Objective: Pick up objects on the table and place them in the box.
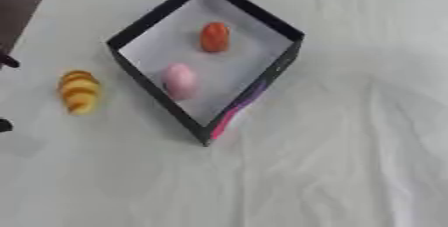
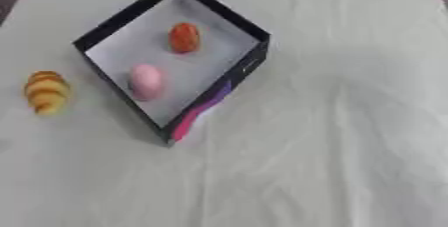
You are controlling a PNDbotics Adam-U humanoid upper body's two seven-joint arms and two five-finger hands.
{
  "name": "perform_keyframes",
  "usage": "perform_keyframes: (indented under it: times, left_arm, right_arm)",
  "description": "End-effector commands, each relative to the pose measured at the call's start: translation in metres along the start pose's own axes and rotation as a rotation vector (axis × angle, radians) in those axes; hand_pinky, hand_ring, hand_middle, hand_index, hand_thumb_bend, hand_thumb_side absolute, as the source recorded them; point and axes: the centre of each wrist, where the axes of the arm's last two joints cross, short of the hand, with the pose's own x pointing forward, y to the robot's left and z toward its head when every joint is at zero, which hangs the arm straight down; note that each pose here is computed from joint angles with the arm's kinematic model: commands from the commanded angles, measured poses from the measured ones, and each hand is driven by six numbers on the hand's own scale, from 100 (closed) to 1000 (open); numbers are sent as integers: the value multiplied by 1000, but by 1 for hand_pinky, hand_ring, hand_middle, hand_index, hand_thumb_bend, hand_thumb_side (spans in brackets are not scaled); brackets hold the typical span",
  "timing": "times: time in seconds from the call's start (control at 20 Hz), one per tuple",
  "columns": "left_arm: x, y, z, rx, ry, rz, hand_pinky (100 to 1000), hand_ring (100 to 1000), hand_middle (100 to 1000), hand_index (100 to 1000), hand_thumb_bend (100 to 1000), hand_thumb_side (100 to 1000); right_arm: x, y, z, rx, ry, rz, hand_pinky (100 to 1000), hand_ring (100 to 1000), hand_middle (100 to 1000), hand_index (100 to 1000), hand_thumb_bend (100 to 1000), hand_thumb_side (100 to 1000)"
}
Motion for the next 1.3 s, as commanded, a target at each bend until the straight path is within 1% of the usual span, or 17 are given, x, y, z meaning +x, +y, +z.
perform_keyframes:
  times: [0.05,0.25,0.3,0.35,0.4,0.75,1.0,1.05,1.15,1.3]
  left_arm:
    - [-9,2,-11,-17,20,-5,843,841,828,877,511,284]
    - [-11,1,-25,-30,-5,-13,843,840,828,879,512,293]
    - [-11,1,-27,-31,-9,-16,843,840,828,879,512,293]
    - [-11,2,-28,-31,-12,-16,844,840,827,881,513,308]
    - [-12,2,-28,-32,-13,-16,845,841,828,881,513,324]
    - [-11,3,-27,-28,-26,-3,851,845,838,882,524,388]
    - [-8,5,-28,-18,-26,-12,848,846,841,875,540,406]
    - [-7,5,-30,-19,-25,-15,848,846,842,877,551,432]
    - [-5,5,-33,-15,-25,-15,849,845,840,875,524,425]
    - [1,5,-41,-10,-37,-17,842,840,834,870,520,430]
  right_arm:
    - [5,-1,-5,8,-19,4,865,812,650,794,100,496]
    - [4,1,-5,16,-11,1,865,811,650,793,100,503]
    - [4,1,-5,18,-10,1,865,811,649,793,100,480]
    - [4,2,-4,19,-9,1,865,811,649,792,100,504]
    - [3,2,-4,20,-8,2,865,811,649,791,100,506]
    - [3,2,-4,20,-1,3,864,811,648,790,100,511]
    - [1,1,-3,6,9,-3,863,809,646,789,100,520]
    - [0,1,-3,5,11,-4,863,809,646,789,100,508]
    - [0,2,-3,8,15,-6,863,809,646,789,100,524]
    - [-1,4,-3,13,19,-10,863,808,645,788,100,530]
